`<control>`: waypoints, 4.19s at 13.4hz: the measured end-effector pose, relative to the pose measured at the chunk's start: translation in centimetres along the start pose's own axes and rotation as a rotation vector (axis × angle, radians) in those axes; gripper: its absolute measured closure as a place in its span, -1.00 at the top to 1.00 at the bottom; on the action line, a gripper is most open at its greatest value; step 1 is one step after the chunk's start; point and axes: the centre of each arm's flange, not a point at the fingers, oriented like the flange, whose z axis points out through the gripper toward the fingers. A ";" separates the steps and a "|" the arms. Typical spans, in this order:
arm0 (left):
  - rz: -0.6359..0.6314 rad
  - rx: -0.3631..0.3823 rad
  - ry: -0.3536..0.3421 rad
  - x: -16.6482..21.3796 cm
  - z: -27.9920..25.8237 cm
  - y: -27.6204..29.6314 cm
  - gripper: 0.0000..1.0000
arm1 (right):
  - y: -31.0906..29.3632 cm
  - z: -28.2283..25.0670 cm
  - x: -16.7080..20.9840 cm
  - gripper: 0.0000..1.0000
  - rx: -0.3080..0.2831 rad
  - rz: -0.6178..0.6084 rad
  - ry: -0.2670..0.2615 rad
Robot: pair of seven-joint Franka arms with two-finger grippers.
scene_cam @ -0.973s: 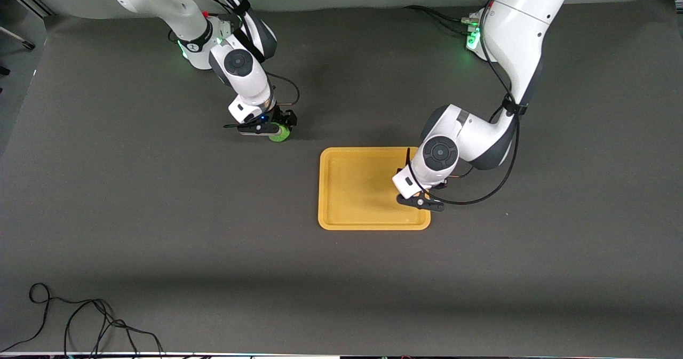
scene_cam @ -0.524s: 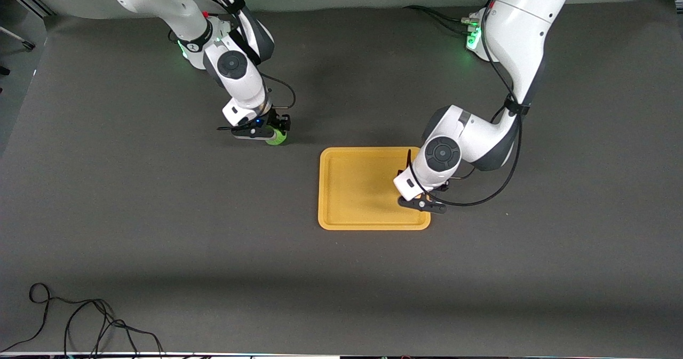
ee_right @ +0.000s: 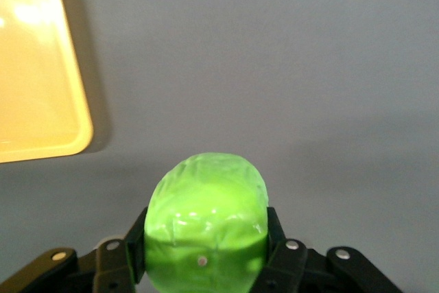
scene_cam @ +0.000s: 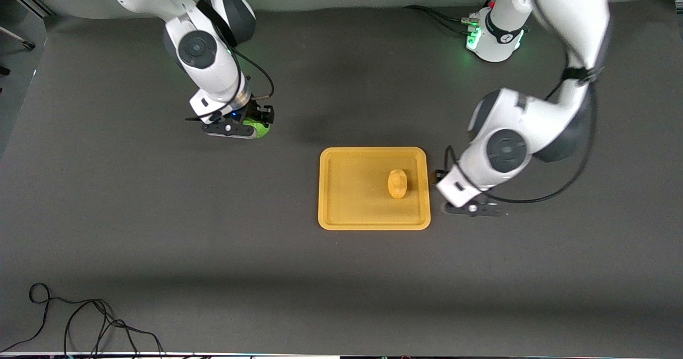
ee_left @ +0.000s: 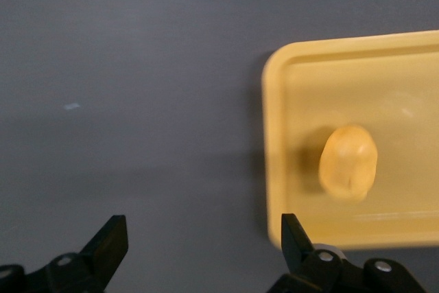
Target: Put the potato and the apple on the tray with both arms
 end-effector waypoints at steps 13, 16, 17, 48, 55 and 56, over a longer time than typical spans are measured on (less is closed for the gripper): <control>-0.016 -0.051 0.084 -1.5 -16.0 -16.2 1.00 | -16.4 -8.1 6.7 0.32 0.025 0.067 0.133; -0.004 -0.049 0.108 -2.0 -17.9 -16.4 0.96 | -24.7 -3.9 4.8 0.32 0.026 0.117 0.160; 0.023 -0.047 0.121 -2.0 -18.3 -16.6 0.96 | -26.8 -2.5 4.0 0.32 0.032 0.123 0.170; 0.058 -0.001 0.175 -5.7 -17.2 -19.9 1.00 | -23.8 -7.1 5.7 1.00 0.069 0.185 0.148; 0.057 -0.003 0.168 -5.4 -16.7 -20.0 1.00 | -3.9 -17.8 8.0 1.00 0.013 -0.001 0.102; 0.057 -0.003 0.168 -5.4 -16.7 -20.0 1.00 | -0.5 -18.5 8.6 1.00 0.020 -0.017 0.096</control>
